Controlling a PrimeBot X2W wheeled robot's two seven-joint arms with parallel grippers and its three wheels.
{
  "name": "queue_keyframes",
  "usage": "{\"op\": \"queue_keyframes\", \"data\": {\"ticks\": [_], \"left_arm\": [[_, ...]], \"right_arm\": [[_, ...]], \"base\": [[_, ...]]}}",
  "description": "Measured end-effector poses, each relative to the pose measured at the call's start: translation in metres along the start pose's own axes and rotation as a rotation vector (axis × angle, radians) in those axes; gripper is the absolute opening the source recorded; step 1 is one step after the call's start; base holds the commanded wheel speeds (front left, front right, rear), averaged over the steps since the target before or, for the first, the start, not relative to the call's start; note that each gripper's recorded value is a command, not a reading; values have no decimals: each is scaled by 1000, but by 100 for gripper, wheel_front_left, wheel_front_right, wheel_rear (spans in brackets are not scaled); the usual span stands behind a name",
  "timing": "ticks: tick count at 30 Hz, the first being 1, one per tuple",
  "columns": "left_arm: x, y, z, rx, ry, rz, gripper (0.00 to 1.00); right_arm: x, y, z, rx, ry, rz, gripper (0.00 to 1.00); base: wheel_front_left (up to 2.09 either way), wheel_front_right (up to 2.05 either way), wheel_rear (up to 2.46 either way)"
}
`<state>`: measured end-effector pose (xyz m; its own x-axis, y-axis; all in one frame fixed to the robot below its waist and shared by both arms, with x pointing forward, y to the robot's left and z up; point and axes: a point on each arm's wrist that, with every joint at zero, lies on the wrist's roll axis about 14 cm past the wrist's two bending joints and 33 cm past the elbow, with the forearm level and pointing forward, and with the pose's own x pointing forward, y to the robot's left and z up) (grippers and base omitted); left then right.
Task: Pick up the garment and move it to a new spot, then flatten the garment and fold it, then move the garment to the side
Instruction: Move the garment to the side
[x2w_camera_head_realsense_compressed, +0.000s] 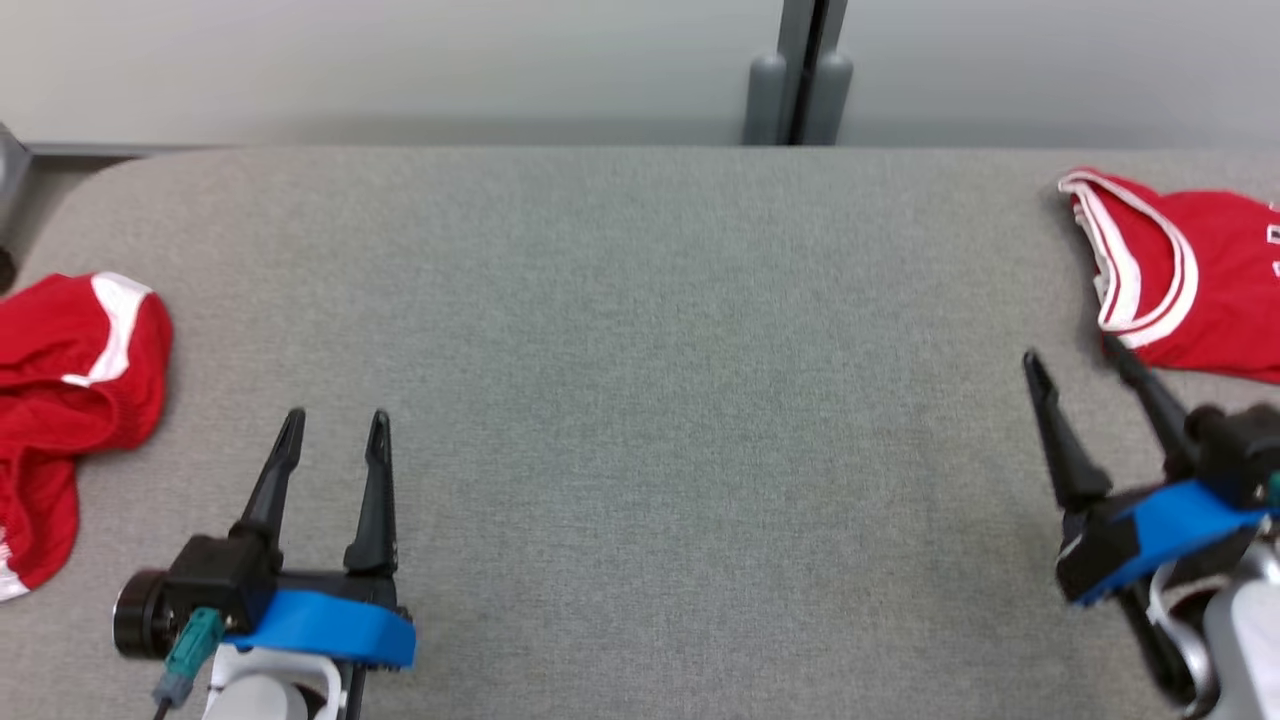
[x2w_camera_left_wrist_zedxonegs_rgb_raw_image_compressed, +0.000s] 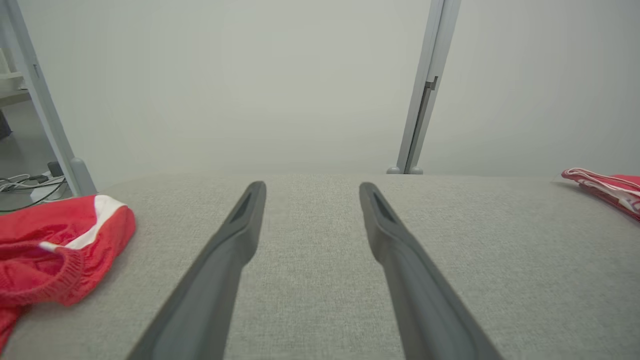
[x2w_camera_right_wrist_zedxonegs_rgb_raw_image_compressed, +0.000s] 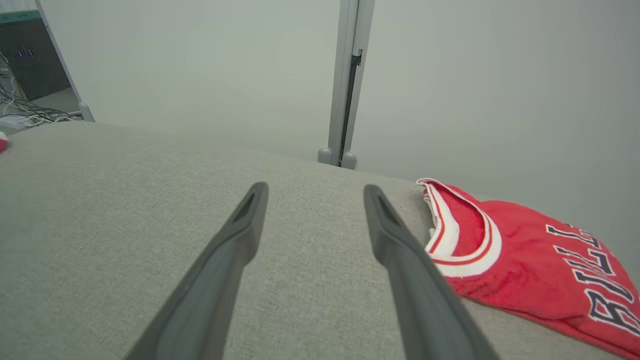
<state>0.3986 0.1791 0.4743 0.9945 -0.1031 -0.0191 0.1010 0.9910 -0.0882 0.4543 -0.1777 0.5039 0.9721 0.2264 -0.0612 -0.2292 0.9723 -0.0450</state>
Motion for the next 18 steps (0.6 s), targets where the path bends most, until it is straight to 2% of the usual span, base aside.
{"op": "queue_keyframes", "data": {"ticks": [4, 9, 18], "left_arm": [[-18, 6, 0, -10, 3, 38, 100], [-35, 16, -1, -25, 2, 87, 100], [-49, 13, -4, -31, 9, 96, 100]], "right_arm": [[-22, 14, -3, 83, -18, -24, 100], [-47, 16, -2, 159, -51, -99, 100], [-78, 5, -2, 174, -64, -183, 100]], "base": [[0, 0, 0], [0, 0, 0], [0, 0, 0]]}}
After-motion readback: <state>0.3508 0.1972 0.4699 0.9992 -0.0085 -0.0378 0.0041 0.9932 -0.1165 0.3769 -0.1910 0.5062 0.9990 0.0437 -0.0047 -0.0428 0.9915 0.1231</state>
